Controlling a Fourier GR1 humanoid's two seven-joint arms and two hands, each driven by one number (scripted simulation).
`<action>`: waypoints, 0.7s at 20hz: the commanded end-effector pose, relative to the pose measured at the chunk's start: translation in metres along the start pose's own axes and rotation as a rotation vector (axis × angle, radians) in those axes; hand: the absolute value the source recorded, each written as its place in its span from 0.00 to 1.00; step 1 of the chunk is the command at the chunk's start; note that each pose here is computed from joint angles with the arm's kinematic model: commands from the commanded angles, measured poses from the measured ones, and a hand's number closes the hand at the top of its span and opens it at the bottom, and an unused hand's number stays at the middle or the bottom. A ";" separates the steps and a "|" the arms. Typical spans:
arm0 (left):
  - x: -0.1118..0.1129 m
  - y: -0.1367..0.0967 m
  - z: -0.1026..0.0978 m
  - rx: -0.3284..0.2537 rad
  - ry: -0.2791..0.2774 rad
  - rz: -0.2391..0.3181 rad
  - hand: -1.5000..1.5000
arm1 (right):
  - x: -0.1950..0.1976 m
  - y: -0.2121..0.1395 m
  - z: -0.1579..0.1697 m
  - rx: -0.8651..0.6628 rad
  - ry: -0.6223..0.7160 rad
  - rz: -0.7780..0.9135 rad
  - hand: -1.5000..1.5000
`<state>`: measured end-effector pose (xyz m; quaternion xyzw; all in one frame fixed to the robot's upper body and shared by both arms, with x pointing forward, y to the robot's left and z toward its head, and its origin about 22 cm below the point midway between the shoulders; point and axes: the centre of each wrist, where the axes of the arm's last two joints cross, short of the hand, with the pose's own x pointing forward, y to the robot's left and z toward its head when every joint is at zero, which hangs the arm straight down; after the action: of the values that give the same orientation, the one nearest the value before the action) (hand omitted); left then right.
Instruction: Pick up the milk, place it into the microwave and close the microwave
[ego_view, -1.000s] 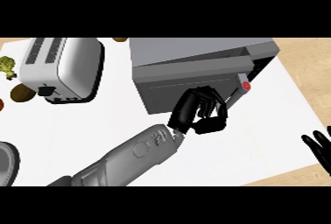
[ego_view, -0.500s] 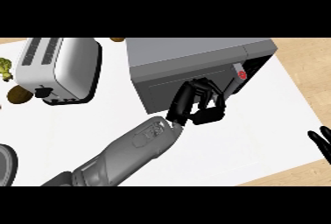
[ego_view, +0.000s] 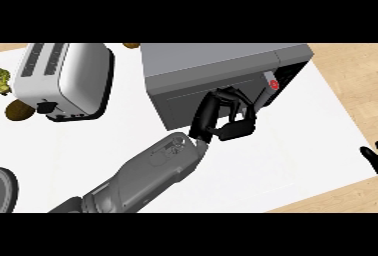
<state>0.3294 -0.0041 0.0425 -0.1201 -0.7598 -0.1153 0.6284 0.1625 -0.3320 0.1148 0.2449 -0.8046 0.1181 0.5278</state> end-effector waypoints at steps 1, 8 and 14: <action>0.003 0.020 -0.024 0.114 0.024 0.005 1.00 | 0.004 -0.001 -0.006 0.014 -0.030 -0.002 0.00; 0.001 0.020 -0.023 0.161 -0.031 -0.010 1.00 | 0.008 0.002 -0.010 0.067 -0.027 -0.028 0.00; 0.002 0.019 -0.024 0.166 -0.054 0.001 1.00 | 0.011 0.001 -0.013 0.110 -0.024 -0.044 0.00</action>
<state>0.3278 -0.0053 0.0398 -0.1192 -0.7811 -0.0871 0.6067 0.1669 -0.3296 0.1288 0.2811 -0.8021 0.1409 0.5077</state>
